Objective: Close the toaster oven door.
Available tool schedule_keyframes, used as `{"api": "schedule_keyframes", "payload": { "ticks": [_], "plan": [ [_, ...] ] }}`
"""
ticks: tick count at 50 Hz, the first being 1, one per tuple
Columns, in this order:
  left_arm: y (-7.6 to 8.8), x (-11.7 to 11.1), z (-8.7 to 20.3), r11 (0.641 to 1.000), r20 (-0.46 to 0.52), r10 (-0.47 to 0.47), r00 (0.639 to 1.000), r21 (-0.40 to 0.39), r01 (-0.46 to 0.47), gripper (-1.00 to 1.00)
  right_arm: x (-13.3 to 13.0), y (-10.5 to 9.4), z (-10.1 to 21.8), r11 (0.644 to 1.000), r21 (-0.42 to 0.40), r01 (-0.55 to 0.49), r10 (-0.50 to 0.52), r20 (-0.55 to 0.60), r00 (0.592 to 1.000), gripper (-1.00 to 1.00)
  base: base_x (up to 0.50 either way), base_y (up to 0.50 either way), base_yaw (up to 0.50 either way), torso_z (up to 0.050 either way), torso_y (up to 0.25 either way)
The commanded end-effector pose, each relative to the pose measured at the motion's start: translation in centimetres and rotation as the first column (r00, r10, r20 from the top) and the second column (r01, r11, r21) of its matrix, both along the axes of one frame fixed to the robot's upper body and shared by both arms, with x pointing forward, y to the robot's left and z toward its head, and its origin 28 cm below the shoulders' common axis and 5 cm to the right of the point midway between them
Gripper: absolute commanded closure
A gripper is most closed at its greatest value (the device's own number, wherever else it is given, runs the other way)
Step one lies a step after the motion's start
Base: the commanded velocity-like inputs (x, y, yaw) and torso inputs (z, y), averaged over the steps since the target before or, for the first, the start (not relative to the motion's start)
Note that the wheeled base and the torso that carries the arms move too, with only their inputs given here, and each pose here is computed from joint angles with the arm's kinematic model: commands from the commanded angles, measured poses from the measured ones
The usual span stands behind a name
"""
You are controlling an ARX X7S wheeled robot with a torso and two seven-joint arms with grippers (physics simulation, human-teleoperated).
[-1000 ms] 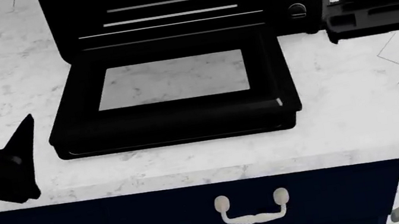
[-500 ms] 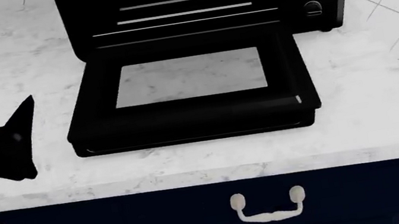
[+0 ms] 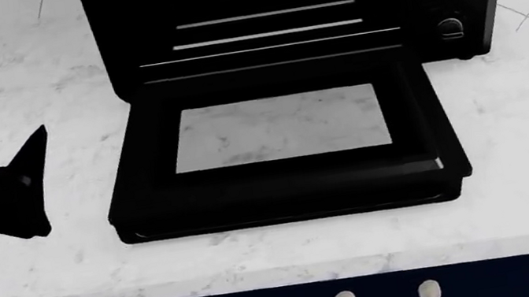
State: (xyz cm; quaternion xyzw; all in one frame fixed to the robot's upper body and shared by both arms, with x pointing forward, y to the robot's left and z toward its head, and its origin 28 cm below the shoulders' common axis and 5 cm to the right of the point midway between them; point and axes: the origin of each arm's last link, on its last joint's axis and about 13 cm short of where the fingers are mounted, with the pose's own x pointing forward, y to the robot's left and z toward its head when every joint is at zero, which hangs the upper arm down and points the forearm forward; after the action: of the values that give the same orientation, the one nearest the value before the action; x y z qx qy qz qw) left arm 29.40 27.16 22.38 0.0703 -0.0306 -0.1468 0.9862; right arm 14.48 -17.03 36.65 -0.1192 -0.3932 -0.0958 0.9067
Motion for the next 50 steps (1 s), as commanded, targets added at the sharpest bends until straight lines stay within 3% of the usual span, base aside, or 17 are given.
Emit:
{"api": "schedule_keyframes", "payload": {
  "ticks": [1,35,41,45,50],
  "plan": [
    [0.1,0.0,0.1,1.0,0.006,0.002,1.0,0.002,-0.002,-1.0,-0.1,0.1,0.0,1.0,-0.007,-0.003,0.003,-0.001,1.0,-1.0,0.36,0.0,0.0,0.0,0.0],
    [-0.1,-0.2,0.0,1.0,0.003,0.001,1.0,0.005,-0.001,-1.0,-0.1,0.0,-0.3,1.0,-0.001,-0.005,0.005,-0.005,1.0,-1.0,0.36,0.0,0.0,0.0,0.0],
    [0.1,-0.2,-0.2,1.0,0.003,0.002,1.0,0.013,-0.002,-1.0,0.0,0.1,-0.4,1.0,0.001,-0.007,0.007,-0.006,1.0,-1.0,0.02,0.0,0.0,0.0,0.0],
    [0.4,-0.2,0.1,0.998,0.032,-0.011,0.999,0.066,0.009,-1.0,-0.1,0.2,-0.4,1.0,-0.003,-0.008,0.008,-0.005,1.0,-1.0,0.0,0.0,0.0,0.0,0.0],
    [1.2,-0.6,0.5,0.982,0.074,-0.047,0.996,0.187,0.033,-1.0,0.1,0.1,-0.5,1.0,0.0,-0.009,0.009,-0.006,1.0,-1.0,0.0,0.0,0.0,0.0,0.0]
  ]
}}
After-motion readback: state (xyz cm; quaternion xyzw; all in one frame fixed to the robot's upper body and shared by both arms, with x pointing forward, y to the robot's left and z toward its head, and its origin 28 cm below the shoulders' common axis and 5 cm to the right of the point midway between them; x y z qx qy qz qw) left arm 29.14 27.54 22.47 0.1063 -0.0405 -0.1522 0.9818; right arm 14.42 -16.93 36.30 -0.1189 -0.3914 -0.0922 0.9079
